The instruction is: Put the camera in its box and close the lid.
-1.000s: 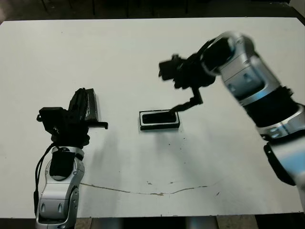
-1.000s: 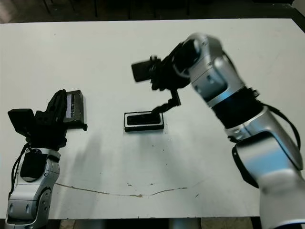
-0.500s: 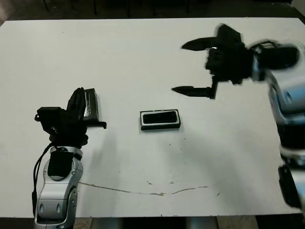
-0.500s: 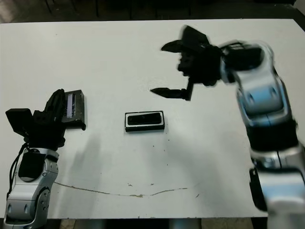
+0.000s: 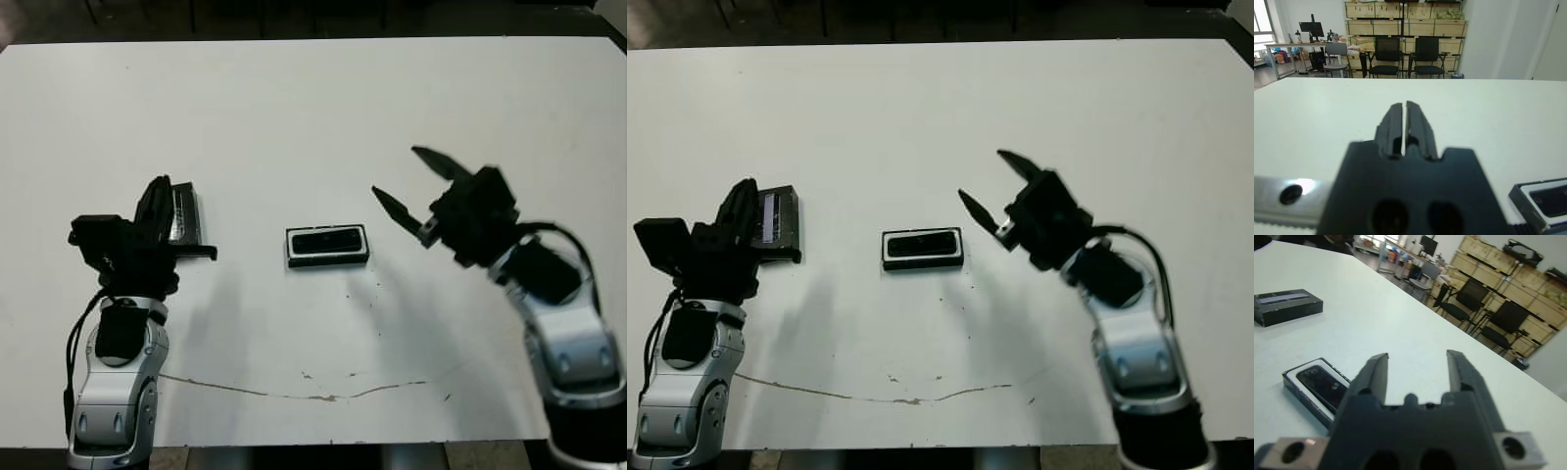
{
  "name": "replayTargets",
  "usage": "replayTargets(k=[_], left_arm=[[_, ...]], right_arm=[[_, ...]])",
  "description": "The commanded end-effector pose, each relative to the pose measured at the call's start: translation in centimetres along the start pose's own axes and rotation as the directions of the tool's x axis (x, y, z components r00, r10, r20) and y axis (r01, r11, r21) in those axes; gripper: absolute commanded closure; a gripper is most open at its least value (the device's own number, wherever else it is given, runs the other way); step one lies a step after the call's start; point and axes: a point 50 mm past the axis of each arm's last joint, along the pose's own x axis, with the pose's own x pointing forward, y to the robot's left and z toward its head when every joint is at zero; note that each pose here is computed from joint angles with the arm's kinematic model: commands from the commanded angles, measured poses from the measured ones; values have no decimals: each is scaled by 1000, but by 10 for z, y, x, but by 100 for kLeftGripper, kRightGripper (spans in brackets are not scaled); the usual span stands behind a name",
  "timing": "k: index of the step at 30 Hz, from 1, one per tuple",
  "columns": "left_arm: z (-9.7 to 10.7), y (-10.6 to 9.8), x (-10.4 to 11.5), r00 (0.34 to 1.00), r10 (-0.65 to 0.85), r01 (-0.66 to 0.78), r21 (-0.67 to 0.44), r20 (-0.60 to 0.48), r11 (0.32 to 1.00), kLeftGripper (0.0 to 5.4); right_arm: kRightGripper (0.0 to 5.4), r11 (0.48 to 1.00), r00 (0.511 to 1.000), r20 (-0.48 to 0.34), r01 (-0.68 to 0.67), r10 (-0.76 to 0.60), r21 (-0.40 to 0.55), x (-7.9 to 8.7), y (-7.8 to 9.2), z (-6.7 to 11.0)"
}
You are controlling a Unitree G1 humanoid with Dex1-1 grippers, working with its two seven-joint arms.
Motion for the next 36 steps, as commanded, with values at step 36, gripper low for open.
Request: replayTargets(k=[36], left_arm=[[-6,4,-7,999,5,-4,12,-48,1000,540]], right_arm=[[539,984,926,-337,-180,169,0,13,60,-60]])
